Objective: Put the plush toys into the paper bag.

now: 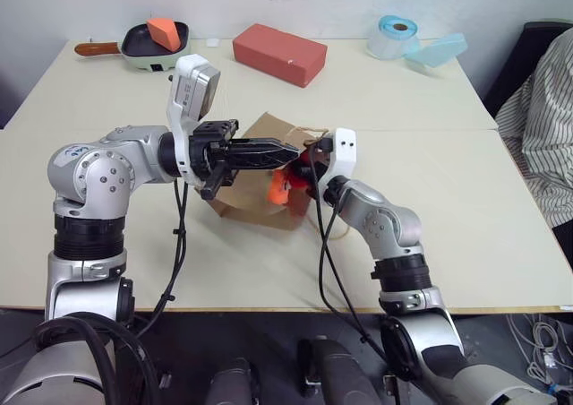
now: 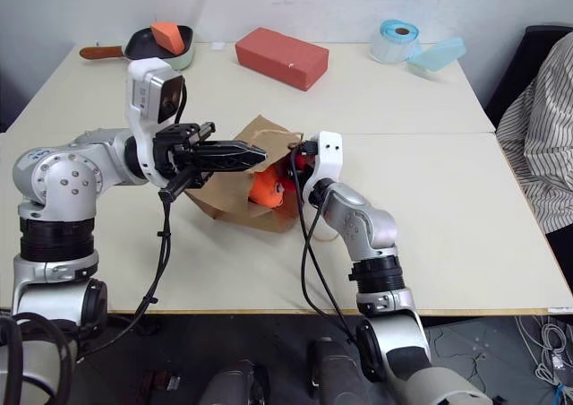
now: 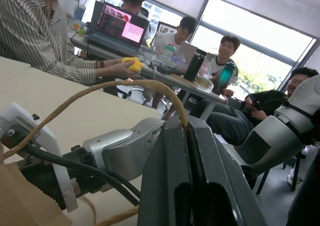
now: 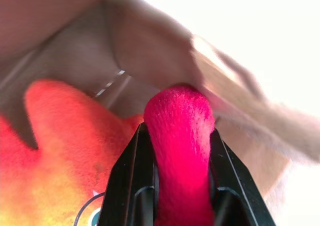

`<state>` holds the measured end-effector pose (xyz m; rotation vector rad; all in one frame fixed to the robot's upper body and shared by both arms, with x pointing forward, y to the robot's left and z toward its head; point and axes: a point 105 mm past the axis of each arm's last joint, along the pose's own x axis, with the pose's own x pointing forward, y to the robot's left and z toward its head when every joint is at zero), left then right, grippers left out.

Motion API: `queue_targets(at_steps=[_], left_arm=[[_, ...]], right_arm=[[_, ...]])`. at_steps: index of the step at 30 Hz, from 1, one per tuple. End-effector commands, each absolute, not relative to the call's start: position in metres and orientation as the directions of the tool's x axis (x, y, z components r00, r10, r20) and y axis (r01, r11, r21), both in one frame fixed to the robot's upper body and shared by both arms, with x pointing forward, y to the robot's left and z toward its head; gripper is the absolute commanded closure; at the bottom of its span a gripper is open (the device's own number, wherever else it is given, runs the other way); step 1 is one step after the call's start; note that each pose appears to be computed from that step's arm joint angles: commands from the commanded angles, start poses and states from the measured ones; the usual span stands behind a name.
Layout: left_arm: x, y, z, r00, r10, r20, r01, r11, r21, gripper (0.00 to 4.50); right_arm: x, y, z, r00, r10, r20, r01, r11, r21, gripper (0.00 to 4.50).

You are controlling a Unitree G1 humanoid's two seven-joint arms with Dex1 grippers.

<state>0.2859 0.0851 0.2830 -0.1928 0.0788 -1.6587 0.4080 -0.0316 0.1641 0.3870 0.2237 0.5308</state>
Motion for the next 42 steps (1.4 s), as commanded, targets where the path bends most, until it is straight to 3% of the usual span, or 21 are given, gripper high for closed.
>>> queue_targets(at_steps=[1, 5, 9, 15, 21, 25, 28, 38, 42], left_arm=[[0.286, 0.087, 0.292, -0.079, -0.992, 0.095, 0.990, -0.090, -0.111, 4.50], [0.299, 0.090, 0.289, -0.018, -0.995, 0.098, 0.994, -0.029, -0.106, 4.50], [0.309, 0.096, 0.285, 0.032, -0.995, 0.097, 0.994, 0.021, -0.109, 4.50], [0.314, 0.103, 0.285, 0.056, -0.994, 0.096, 0.993, 0.046, -0.107, 4.50], [0.313, 0.100, 0.285, 0.042, -0.994, 0.096, 0.994, 0.032, -0.104, 4.50], [0.307, 0.096, 0.287, 0.009, -0.996, 0.094, 0.995, 0.000, -0.098, 4.50], [0.305, 0.094, 0.288, -0.003, -0.995, 0.095, 0.995, -0.012, -0.096, 4.50], [0.300, 0.090, 0.289, -0.022, -0.996, 0.089, 0.996, -0.030, -0.085, 4.50], [0.299, 0.091, 0.291, -0.020, -0.996, 0.092, 0.996, -0.027, -0.080, 4.50]], right_arm=[[0.409, -0.024, 0.173, 0.821, 0.567, -0.066, -0.487, 0.757, 0.435, 2.78], [0.402, -0.022, 0.175, 0.781, 0.622, -0.058, -0.551, 0.730, 0.404, 1.30], [0.384, -0.031, 0.175, 0.732, 0.676, -0.086, -0.651, 0.731, 0.204, 0.04], [0.328, -0.052, 0.185, 0.606, 0.782, -0.144, -0.780, 0.620, 0.083, 0.04], [0.297, -0.097, 0.195, 0.649, 0.741, -0.172, -0.739, 0.668, 0.088, 0.04], [0.282, -0.129, 0.177, 0.705, 0.660, -0.258, -0.666, 0.742, 0.076, 0.04], [0.283, -0.128, 0.170, 0.728, 0.643, -0.238, -0.634, 0.763, 0.125, 0.04], [0.271, -0.134, 0.122, 0.675, 0.599, -0.430, -0.638, 0.767, 0.068, 0.04], [0.264, -0.123, 0.103, 0.625, 0.620, -0.475, -0.688, 0.724, 0.039, 0.98]])
